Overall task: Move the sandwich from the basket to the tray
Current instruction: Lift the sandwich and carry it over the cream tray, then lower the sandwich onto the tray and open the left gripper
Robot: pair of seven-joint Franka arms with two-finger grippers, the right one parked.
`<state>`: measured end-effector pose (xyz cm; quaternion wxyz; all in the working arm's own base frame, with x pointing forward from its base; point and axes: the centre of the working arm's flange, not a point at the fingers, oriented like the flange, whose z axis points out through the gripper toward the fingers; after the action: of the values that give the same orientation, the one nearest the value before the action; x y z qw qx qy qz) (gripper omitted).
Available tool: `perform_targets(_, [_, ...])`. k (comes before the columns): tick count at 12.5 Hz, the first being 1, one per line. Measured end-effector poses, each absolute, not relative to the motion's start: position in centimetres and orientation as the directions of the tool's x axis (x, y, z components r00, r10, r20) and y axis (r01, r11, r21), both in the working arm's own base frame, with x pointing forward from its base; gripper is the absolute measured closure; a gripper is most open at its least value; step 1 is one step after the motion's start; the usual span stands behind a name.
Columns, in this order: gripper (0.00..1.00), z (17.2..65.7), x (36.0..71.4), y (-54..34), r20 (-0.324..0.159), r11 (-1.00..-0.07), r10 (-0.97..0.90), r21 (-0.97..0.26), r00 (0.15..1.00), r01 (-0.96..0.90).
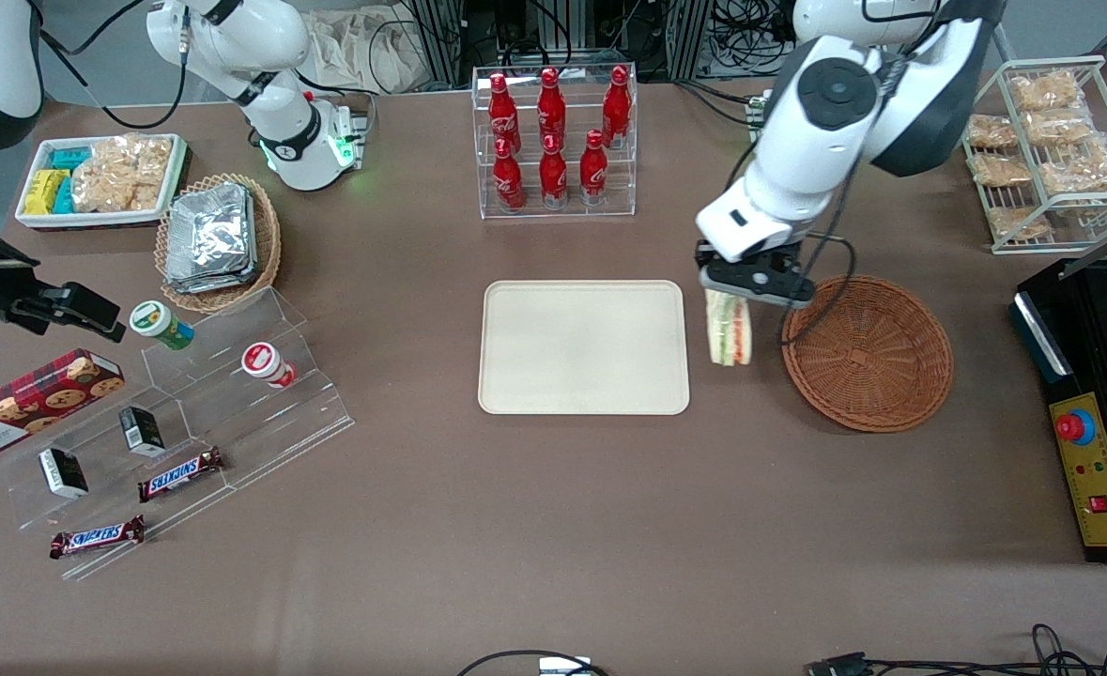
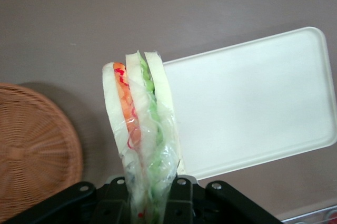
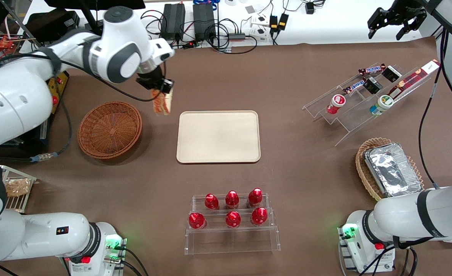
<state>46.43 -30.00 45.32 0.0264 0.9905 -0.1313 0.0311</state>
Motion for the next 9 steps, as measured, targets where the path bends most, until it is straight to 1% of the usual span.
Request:
perform_targets(4, [0.79, 42.0, 46.1, -32.9, 0.047, -0.954, -0.282, 0.090, 0.958, -0.285])
perform_targets(7, [0.80, 39.2, 46.1, -34.2, 0.036, -0.954, -0.287, 0.084, 0.957, -0.289])
perform_targets(9, [0.80, 37.1, 45.6, -35.6, 0.040, -0.954, -0.287, 0.076, 0.957, -0.289])
